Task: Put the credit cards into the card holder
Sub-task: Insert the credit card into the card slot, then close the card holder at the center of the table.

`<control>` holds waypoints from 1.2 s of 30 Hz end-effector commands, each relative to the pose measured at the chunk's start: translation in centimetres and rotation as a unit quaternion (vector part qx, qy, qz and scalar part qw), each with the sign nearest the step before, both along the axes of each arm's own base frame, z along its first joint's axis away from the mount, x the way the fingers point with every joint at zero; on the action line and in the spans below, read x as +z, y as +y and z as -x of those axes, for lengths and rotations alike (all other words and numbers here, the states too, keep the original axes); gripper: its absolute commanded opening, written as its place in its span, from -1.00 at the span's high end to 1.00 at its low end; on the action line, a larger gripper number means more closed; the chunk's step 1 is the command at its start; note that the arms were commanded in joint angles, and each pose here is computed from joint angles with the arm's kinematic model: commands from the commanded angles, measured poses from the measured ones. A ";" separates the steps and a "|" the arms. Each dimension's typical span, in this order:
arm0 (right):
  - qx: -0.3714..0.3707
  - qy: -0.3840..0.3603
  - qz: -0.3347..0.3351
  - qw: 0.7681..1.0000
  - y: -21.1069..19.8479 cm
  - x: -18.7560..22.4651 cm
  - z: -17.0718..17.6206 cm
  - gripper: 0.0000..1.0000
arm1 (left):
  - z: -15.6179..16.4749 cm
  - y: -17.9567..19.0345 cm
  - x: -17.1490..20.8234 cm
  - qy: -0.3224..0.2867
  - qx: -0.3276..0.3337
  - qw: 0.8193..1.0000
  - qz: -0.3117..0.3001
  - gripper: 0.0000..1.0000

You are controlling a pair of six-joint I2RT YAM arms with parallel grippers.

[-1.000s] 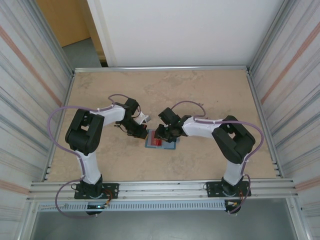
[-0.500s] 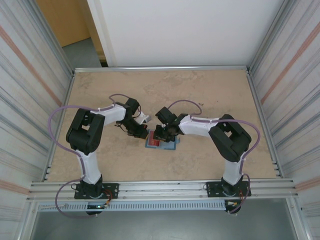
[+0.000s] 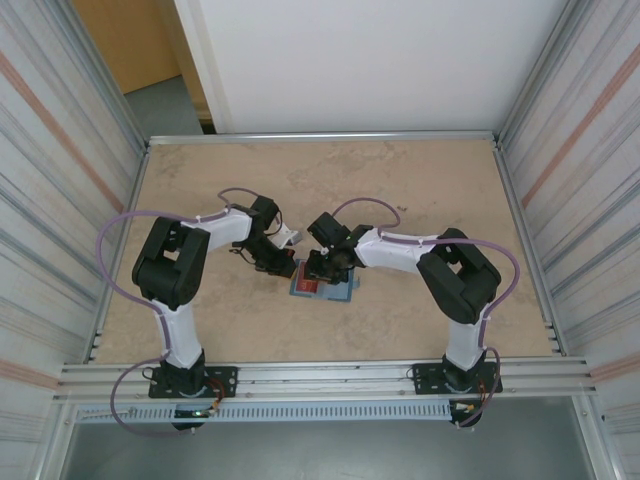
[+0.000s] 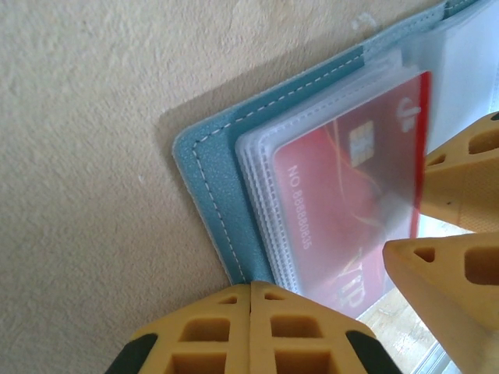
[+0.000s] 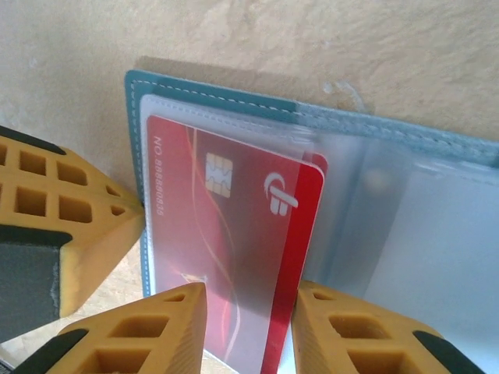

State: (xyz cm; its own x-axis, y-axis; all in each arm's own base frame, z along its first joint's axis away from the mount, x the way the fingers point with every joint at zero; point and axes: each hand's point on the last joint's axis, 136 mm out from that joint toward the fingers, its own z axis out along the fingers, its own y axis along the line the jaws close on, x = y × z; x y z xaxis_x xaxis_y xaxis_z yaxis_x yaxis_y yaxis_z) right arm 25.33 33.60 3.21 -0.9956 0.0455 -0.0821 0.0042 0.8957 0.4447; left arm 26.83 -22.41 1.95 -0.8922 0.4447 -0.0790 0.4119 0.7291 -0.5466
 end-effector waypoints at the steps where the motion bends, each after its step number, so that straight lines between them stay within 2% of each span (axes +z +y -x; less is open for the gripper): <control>1: 0.009 -0.015 0.016 1.000 -1.4 1.9 0.4 0.30 | -0.2 0.3 1.2 -0.011 0.001 1.000 -0.001 0.85; 5: 0.004 -0.031 0.030 0.999 -3.7 3.8 0.8 0.23 | -1.2 1.6 2.6 -0.049 0.012 0.999 -0.004 0.71; 11: -0.018 -0.029 0.053 0.998 -7.5 4.7 1.9 0.18 | -1.8 2.5 4.0 -0.057 0.045 0.997 0.003 0.39; 14: -0.035 -0.018 0.052 0.998 -9.0 3.8 2.3 0.17 | -1.2 2.1 4.4 -0.047 0.064 0.997 0.021 0.13; 16: -0.042 -0.019 0.043 0.998 -9.2 3.5 2.3 0.17 | -0.8 1.9 4.4 -0.036 0.086 0.995 0.031 -0.16; 19: -0.044 -0.019 0.040 0.998 -9.1 3.1 2.1 0.17 | -0.4 1.4 4.4 -0.019 0.111 0.992 0.050 -0.39; 30: -0.048 0.008 0.059 0.997 -8.7 0.2 1.6 0.20 | 0.8 -1.1 2.3 0.072 0.146 0.982 0.095 -0.43; 36: -0.047 0.024 0.069 0.996 -8.6 -1.4 1.5 0.30 | 1.3 -2.2 0.9 0.115 0.150 0.977 0.095 -0.38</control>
